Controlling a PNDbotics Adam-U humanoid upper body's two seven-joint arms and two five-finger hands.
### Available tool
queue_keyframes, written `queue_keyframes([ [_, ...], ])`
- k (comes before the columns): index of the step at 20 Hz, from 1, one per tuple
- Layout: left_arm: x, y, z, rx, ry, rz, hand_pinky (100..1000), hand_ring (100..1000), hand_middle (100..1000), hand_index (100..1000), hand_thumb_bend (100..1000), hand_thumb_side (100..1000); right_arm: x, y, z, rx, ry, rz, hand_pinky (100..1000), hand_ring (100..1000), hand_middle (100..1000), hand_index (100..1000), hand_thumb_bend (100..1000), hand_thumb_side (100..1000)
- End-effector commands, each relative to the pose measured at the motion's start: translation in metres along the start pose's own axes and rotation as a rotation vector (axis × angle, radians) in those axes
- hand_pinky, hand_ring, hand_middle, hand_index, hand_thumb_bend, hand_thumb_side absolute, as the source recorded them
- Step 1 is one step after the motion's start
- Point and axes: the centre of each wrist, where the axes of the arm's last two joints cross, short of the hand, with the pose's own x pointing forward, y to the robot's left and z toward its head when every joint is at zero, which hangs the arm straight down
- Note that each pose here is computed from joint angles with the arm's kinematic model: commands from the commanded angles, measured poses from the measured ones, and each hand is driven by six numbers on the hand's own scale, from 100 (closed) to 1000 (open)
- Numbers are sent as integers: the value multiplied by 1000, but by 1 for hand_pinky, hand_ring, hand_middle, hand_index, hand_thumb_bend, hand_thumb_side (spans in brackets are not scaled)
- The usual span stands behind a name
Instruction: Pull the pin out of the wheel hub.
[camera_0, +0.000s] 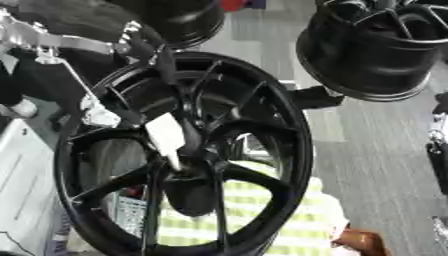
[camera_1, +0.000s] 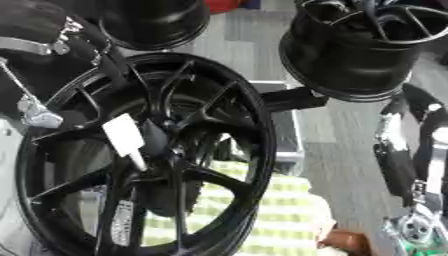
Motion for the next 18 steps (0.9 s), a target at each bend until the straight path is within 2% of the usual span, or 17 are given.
queue_keyframes([
  [1,-1,-1,6,-174,-99,-123,849,819,787,839,262,399,6,-1,-4,-6,-20,-10,901,819,641,785,100,657],
  [11,-6,-19,-5,-208,-112,-82,847,821,798,855,227,507,6,1,-4,-8,-15,-19,901,817,640,784,100,658],
  [18,-15,-25,-15,-229,-109,-80,847,825,809,861,250,557,7,1,-4,-10,-15,-23,901,815,639,783,100,658],
])
